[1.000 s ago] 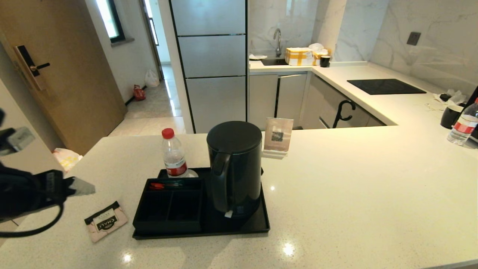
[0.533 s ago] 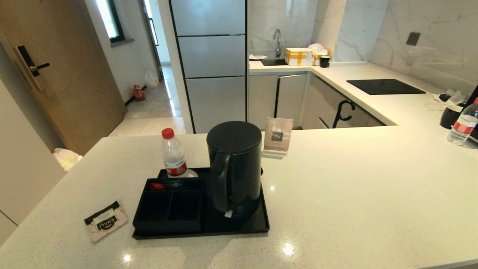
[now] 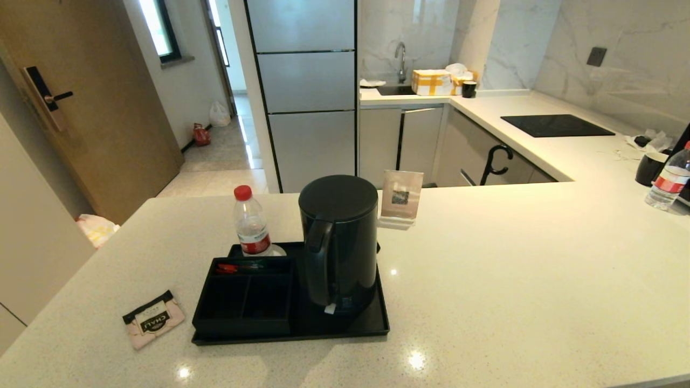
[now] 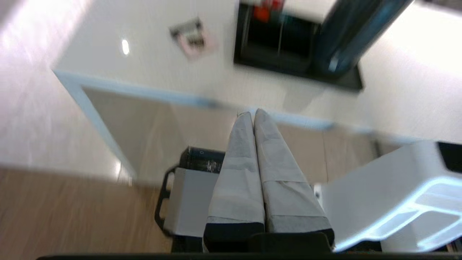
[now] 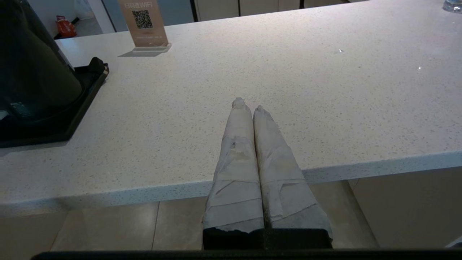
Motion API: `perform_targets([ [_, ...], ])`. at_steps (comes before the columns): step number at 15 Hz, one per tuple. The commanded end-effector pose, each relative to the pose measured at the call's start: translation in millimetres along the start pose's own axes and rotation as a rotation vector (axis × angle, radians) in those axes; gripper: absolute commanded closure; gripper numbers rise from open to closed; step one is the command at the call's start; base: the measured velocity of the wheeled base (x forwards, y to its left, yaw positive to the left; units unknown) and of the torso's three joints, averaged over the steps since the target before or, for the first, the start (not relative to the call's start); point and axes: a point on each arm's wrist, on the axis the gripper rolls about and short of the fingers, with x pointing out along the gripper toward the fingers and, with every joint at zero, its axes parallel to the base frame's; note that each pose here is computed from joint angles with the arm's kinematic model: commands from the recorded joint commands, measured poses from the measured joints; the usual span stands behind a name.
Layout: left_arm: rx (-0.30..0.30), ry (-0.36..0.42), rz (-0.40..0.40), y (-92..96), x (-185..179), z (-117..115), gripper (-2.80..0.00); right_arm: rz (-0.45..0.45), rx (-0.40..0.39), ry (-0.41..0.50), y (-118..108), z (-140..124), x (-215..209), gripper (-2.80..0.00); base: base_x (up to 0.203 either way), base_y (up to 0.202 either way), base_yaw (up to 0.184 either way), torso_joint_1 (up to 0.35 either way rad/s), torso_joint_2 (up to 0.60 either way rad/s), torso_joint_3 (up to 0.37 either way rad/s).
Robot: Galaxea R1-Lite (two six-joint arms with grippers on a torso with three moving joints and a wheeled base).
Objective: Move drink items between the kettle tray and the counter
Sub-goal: Pick up the kettle
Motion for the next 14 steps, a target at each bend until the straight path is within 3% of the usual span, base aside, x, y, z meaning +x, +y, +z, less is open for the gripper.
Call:
perform_targets([
  [1, -0.003, -0.141, -0.018, 4.8, -28.8, -26.7, 0.00, -0.001, 0.000, 0.001, 0.0, -0.2, 0.1, 0.00, 0.000, 0.000, 0.000, 0.000, 0.00, 0.000],
  [3, 0.004, -0.154, -0.029, 12.0, -30.3, -46.2, 0.00, -0.001, 0.000, 0.001, 0.0, -0.2, 0.1, 0.00, 0.000, 0.000, 0.000, 0.000, 0.00, 0.000],
  [6, 0.025, -0.144, -0.033, 16.3, -27.2, -56.4, 0.00, -0.001, 0.000, 0.001, 0.0, -0.2, 0.1, 0.00, 0.000, 0.000, 0.000, 0.000, 0.00, 0.000],
  [7, 0.043, -0.119, -0.030, 20.3, -20.3, -70.0, 0.00, 0.001, 0.000, 0.000, 0.0, 0.2, 0.0, 0.00, 0.000, 0.000, 0.000, 0.000, 0.00, 0.000],
  [10, 0.081, 0.050, 0.006, 28.3, 32.2, -97.7, 0.00, 0.001, 0.000, 0.000, 0.0, 0.2, 0.0, 0.00, 0.000, 0.000, 0.000, 0.000, 0.00, 0.000],
  [14, 0.107, -0.004, -0.001, 29.6, 54.6, -100.3, 0.00, 0.001, 0.000, 0.000, 0.0, 0.2, 0.0, 0.00, 0.000, 0.000, 0.000, 0.000, 0.00, 0.000],
])
